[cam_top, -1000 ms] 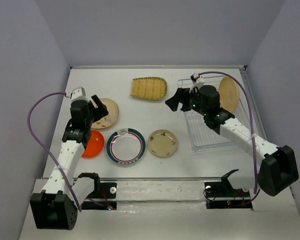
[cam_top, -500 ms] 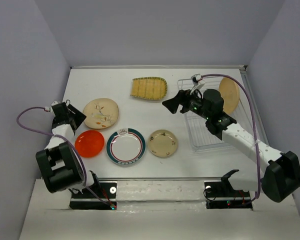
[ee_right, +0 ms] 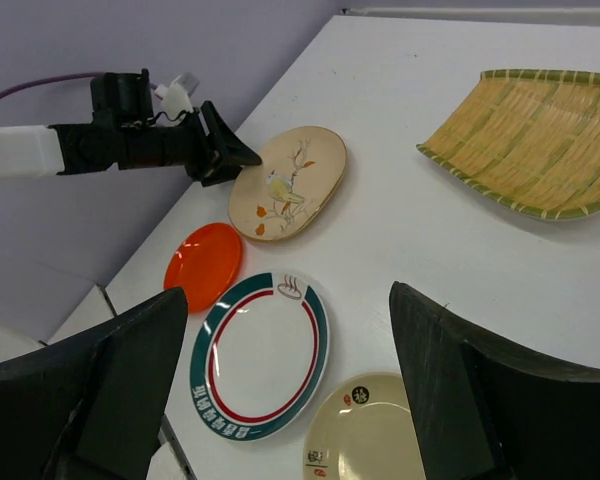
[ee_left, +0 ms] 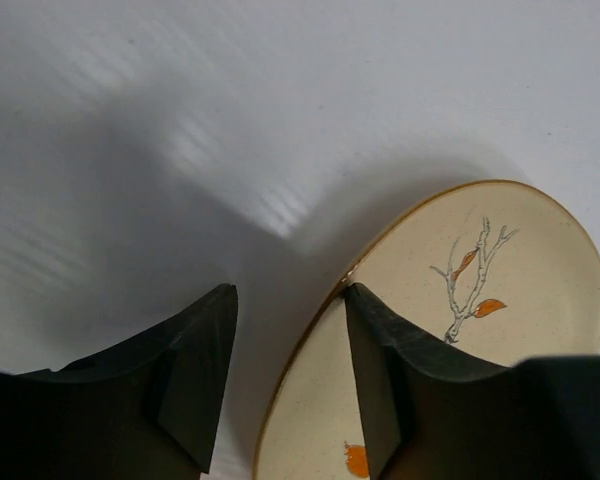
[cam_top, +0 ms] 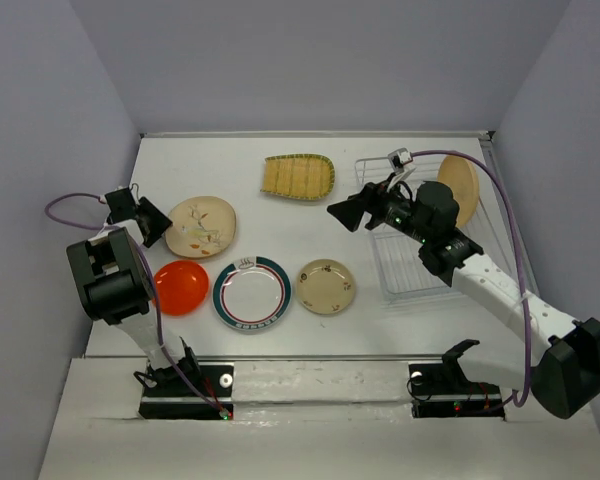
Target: Load the plates into the dish rack
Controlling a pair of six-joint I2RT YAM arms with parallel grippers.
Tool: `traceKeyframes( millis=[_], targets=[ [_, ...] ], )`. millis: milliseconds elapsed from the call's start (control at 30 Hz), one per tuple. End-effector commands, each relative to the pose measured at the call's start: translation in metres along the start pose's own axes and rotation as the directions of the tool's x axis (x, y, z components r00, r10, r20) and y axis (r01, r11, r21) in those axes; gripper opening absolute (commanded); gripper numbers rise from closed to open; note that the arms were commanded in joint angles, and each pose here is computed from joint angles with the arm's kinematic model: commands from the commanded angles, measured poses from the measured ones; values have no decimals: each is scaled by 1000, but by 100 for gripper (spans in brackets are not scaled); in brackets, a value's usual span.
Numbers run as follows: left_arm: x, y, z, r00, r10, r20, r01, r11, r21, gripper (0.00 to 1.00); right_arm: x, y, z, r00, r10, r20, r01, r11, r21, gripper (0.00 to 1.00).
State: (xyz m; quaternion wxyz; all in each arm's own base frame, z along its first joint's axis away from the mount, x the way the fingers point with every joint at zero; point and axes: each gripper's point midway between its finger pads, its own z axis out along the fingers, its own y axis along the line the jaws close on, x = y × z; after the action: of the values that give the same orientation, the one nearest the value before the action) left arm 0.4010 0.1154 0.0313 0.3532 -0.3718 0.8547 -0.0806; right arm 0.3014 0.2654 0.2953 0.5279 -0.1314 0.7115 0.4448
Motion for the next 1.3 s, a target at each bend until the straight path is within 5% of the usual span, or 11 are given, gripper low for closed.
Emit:
traceKeyframes(
  millis=[0,100,267,400,433,1033,1267],
  targets=[
    [12,2,14,997,39,-66,-38,999,26,50,-4,13,1,1000,-9,7,10,998,-54,87],
    [16,-9,16,996,33,-80,-27,996,82,40,-5,13,5,1000,7,6,-7,998,-58,86],
    [22,-15,16,994,30,-104,-18,993,120,44,-3,19,13,999,44,-15,-45,993,-106,86],
    [21,-23,14,994,27,-106,-11,988,153,8,4,19,21,996,76,-48,-82,989,-125,86],
    [19,-28,11,994,25,-109,-5,983,181,6,4,20,23,995,80,-56,-86,988,-130,86],
    [-12,-98,-94,992,-120,48,82,869,487,6,40,51,111,955,172,-243,-215,963,-163,89],
    [-21,-131,-162,977,-124,175,-7,799,602,6,44,33,147,947,59,-316,-102,987,-123,97]
  ],
)
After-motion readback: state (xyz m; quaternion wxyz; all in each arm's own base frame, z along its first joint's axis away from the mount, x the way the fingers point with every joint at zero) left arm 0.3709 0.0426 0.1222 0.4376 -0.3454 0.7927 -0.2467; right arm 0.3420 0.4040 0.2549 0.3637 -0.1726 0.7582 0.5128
